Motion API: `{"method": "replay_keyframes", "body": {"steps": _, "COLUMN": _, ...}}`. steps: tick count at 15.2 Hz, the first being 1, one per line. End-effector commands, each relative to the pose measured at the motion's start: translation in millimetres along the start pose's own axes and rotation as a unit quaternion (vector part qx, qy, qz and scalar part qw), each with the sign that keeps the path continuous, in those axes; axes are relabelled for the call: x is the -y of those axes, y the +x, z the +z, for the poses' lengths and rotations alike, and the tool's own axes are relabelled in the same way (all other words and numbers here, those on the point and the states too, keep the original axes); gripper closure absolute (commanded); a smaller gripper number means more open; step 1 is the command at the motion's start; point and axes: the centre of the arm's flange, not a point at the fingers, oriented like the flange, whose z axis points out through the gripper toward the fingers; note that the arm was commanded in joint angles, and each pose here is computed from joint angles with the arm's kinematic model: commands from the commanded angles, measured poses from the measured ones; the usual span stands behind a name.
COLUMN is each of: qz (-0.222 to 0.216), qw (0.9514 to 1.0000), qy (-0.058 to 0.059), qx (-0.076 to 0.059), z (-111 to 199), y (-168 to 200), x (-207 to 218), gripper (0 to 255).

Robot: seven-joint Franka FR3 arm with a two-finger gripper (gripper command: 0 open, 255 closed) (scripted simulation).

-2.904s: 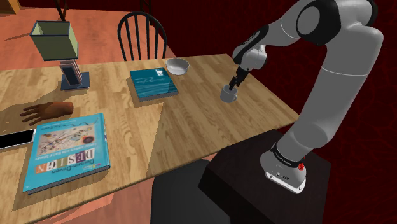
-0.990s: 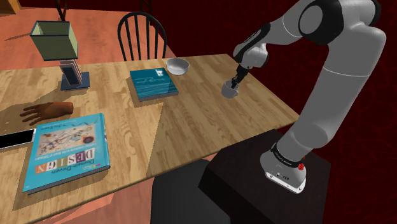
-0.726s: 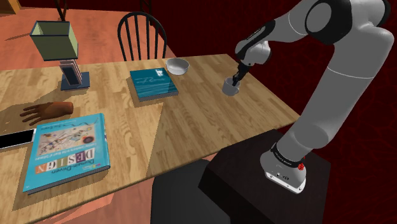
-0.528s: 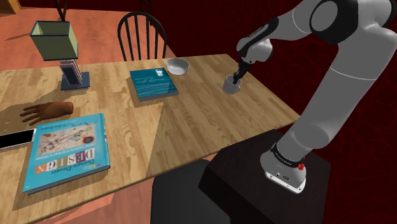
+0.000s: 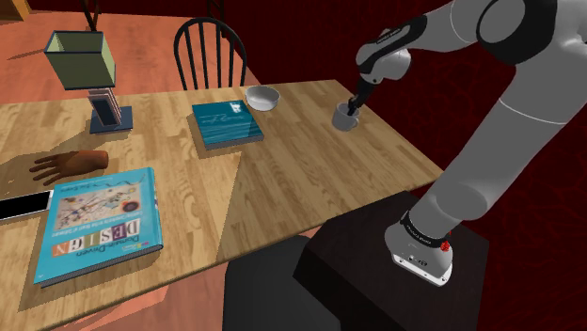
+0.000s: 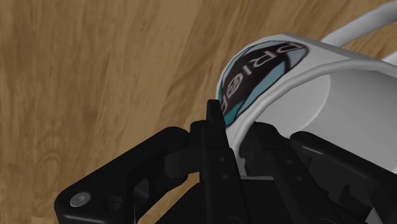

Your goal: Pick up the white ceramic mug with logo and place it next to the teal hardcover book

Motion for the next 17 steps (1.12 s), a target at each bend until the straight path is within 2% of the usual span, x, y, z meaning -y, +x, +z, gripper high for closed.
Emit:
{"method": "replay_keyframes", "body": {"steps": 1, "qz": 0.0, "qw": 1.0, "qy": 0.0, "qx": 0.0, "z": -10.0, "y": 0.4, "x": 0.8, "gripper": 255}}
{"method": "replay_keyframes", "body": {"steps": 6, "qz": 0.0, "qw": 1.0, "qy": 0.0, "qx": 0.0, "z": -33.9, "y": 2.9, "x": 2.2, "gripper": 255}}
{"method": "replay_keyframes", "body": {"steps": 17, "qz": 0.0, "qw": 1.0, "qy": 0.0, "qx": 0.0, "z": -18.2, "y": 102.9, "x": 106.3, "gripper": 255}}
